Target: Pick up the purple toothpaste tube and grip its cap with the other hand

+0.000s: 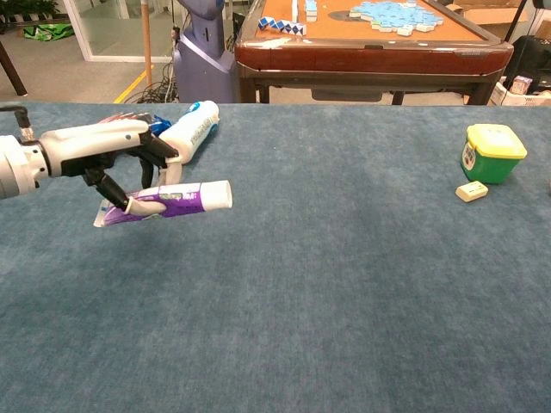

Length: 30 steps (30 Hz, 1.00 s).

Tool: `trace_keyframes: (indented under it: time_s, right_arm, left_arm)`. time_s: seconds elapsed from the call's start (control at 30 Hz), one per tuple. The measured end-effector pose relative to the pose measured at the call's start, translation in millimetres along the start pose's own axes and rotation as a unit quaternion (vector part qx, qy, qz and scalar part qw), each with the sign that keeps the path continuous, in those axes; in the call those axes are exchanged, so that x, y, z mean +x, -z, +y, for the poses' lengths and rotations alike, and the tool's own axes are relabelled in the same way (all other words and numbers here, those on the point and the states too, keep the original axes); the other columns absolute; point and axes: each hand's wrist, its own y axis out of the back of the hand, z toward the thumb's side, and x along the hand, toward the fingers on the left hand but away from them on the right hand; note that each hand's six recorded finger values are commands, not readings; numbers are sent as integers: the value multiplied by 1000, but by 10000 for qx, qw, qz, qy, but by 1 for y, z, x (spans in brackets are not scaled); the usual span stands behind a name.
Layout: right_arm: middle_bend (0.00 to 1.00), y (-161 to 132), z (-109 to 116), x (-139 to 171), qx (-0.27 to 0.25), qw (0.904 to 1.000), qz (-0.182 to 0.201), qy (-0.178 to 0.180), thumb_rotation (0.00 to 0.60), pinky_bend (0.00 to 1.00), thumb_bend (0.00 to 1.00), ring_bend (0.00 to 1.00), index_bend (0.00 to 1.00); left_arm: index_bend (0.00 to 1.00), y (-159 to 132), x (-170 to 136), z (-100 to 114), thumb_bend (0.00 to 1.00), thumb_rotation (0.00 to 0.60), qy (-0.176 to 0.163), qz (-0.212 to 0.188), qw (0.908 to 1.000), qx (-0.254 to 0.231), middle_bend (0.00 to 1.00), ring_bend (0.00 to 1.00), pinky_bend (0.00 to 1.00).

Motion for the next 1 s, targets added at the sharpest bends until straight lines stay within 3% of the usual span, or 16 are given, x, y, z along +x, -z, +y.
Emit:
trace_keyframes:
  time_s: [0.17,0.4,0.57,0.7,0.77,0.83,0.9,1.0]
  right_arm:
    - [0,21,0,11,81,9997,-233,-21,165,0,0,0,0]
    - [0,40,3,24,167,9988,-458,-24,165,0,0,0,0]
    - [0,55,5,36,228,9977,-642,7,164,0,0,0,0]
    - [0,71,4,52,334,9956,-874,-9,169,0,0,0,0]
    - [0,81,2,62,415,9937,-1040,-24,215,0,10,0,0]
    - [0,92,0,74,472,9913,-1229,-19,348,0,44,0,0]
    - [0,100,-1,83,518,9892,-1373,39,440,0,56,0,0]
    - [0,113,-3,101,659,9840,-1645,183,515,0,59,0,0]
  left_arm:
    - [378,10,0,-11,429,600,239,168,9984,480,437,301,389]
    - [249,18,-6,-11,429,600,335,395,9960,734,358,235,369]
    - [218,26,-19,1,429,600,249,651,9944,796,329,221,354]
    - [212,35,-38,16,429,600,-47,956,9927,734,324,220,348]
    - [205,41,-50,24,429,600,-261,1183,9902,695,318,220,347]
    - [189,47,-63,32,429,600,-448,1424,9862,715,312,220,346]
    - [181,52,-75,39,429,600,-637,1665,9811,754,309,220,343]
    - [182,61,-101,50,429,600,-1019,2133,9682,815,308,220,340]
